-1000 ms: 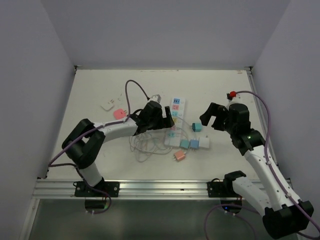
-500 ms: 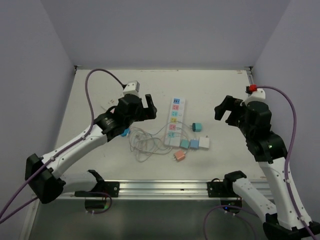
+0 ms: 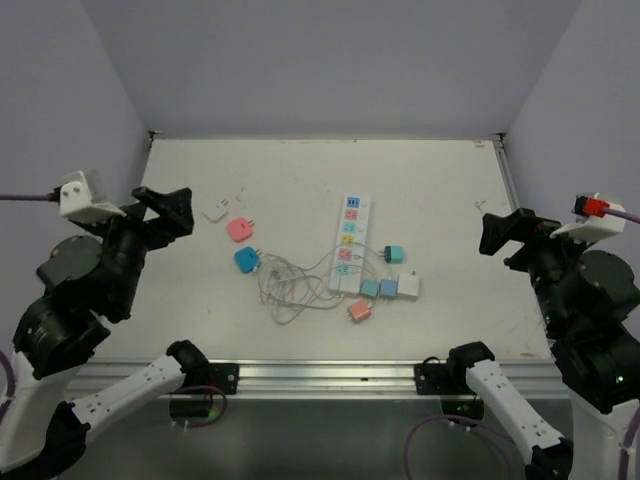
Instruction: Pull the plug off the socket
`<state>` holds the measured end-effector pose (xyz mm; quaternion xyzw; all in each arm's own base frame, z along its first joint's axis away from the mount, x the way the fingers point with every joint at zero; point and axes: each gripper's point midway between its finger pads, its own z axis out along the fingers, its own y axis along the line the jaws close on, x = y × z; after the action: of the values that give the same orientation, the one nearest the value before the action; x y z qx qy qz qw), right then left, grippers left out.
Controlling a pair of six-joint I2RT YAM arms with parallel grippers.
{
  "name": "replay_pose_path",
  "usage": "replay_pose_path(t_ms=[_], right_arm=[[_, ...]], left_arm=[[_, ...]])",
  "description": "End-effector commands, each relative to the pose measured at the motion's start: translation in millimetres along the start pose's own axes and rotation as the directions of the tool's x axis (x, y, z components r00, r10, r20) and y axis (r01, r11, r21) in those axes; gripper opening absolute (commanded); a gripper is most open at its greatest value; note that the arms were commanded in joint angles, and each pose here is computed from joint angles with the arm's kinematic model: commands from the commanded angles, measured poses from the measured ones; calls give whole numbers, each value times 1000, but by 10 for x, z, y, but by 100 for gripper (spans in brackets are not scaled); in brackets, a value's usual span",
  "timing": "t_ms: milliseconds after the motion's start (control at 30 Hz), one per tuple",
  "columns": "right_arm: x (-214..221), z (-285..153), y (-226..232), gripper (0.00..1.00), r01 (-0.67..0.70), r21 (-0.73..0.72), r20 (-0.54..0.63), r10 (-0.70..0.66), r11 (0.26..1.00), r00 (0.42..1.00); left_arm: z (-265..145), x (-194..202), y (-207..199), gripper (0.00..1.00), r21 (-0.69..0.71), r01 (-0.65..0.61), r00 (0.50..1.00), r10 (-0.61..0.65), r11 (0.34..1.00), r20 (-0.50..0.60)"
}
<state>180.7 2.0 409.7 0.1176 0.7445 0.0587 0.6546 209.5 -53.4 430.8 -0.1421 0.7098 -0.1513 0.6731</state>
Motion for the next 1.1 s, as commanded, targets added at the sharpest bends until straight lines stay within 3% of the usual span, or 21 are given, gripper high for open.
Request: replay_pose_path(t_ms=[0,233,467,1067], right_arm=[[-2,-144,-130,99,61,29,7,-61,998,998],[-51,-451,-217,99,55,-10,126,-53,998,991],[-135,-554,-242,99,34,-24,209,-28,999,977],[17,-388,-195,99,72,-32,162,-66,997,985]], left_arm=[[-224,-98,466,100,-138,-120,992,122,983,9],[-687,-339,915,100,-173,-42,991,63,984,115],[-862,-336,1137,100,-195,18,988,13,981,156],[-703,-155,1055,100,-197,22,991,5,980,133]])
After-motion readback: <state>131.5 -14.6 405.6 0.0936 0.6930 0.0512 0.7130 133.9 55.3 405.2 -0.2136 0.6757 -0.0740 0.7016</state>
